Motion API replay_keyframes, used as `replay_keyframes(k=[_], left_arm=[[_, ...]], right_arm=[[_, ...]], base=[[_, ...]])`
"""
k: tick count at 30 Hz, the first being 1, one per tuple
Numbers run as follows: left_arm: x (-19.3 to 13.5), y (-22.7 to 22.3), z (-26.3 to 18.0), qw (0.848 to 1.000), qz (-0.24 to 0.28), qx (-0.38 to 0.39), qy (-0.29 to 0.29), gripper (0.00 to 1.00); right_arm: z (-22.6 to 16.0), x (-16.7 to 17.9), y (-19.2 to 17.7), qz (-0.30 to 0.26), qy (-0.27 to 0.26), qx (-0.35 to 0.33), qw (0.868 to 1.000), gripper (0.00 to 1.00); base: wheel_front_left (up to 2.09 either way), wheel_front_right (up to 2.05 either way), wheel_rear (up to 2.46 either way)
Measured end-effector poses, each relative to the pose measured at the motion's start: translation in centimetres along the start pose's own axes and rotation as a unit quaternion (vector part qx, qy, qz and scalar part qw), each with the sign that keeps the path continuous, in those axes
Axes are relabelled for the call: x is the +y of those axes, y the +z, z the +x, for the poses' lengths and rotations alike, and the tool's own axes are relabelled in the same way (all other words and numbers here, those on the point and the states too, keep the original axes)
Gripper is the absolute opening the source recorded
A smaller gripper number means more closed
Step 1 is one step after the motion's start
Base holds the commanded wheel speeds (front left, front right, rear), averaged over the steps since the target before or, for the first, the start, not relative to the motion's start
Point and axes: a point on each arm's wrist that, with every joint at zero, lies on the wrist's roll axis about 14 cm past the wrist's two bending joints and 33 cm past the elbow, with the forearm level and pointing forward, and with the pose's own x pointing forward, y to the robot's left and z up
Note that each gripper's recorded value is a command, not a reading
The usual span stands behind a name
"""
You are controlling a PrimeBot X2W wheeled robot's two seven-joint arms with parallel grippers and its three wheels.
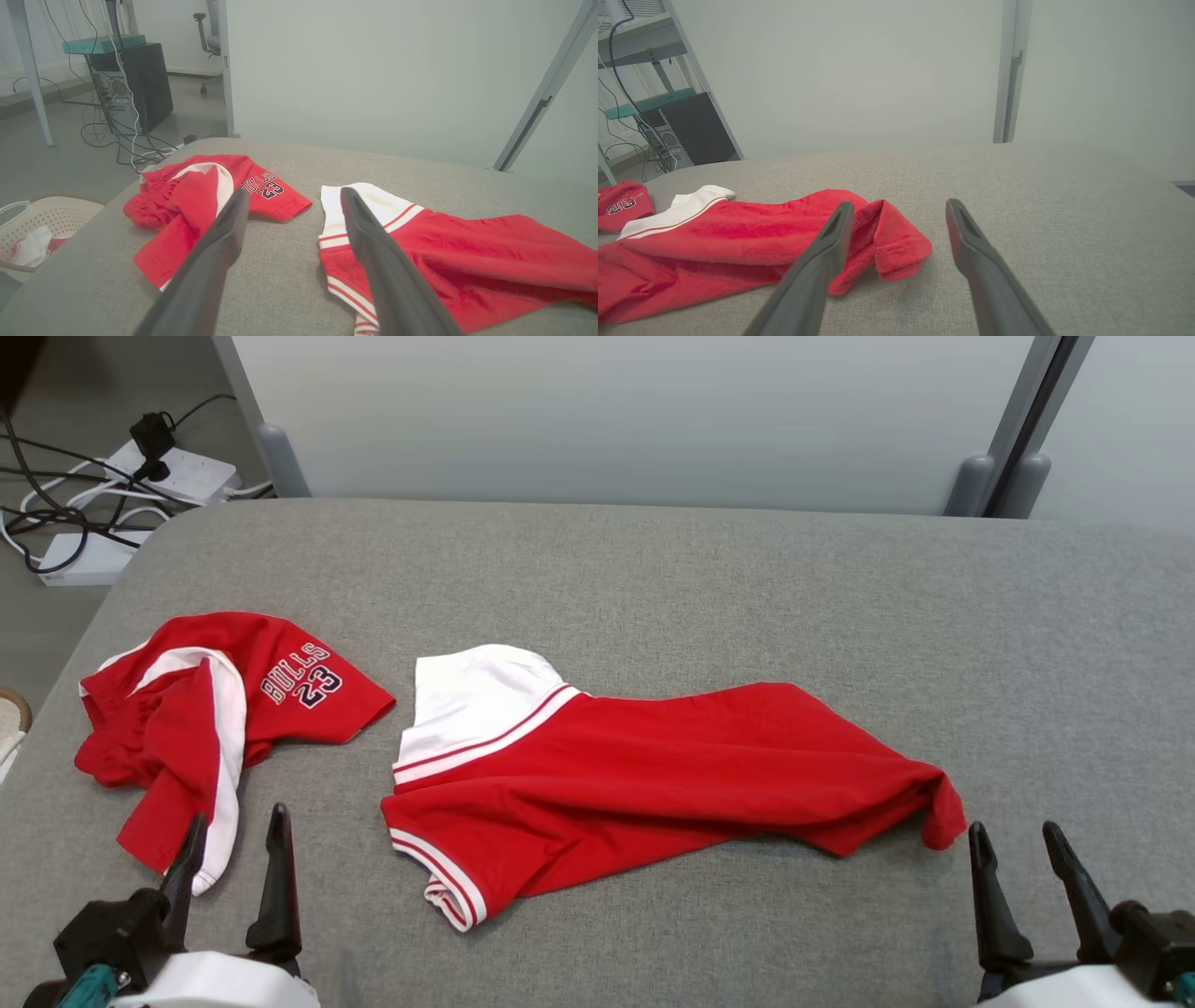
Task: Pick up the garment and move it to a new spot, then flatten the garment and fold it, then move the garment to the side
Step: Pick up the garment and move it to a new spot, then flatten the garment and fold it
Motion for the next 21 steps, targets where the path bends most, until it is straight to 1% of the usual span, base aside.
replay_keyframes(k=[6,15,21], left_arm=[[0.2,-0.1,-0.7,1.000,-0.001,0.001,0.008,1.00],[0.2,-0.1,-0.8,1.000,0.001,0.001,0.007,1.00],[-0.1,-0.3,-0.5,1.000,0.001,0.007,0.008,1.00]], right_arm=[[-1.4,-0.4,-0.5,0.006,-0.012,0.011,1.000,1.00],[-1.3,-0.5,0.1,0.006,-0.016,0.004,1.000,1.00],[-1.0,-0.6,-0.1,0.009,-0.018,0.010,1.000,1.00]], base=[[0.00,0.00,0.00],[0.00,0.00,0.00],[0.00,0.00,0.00]])
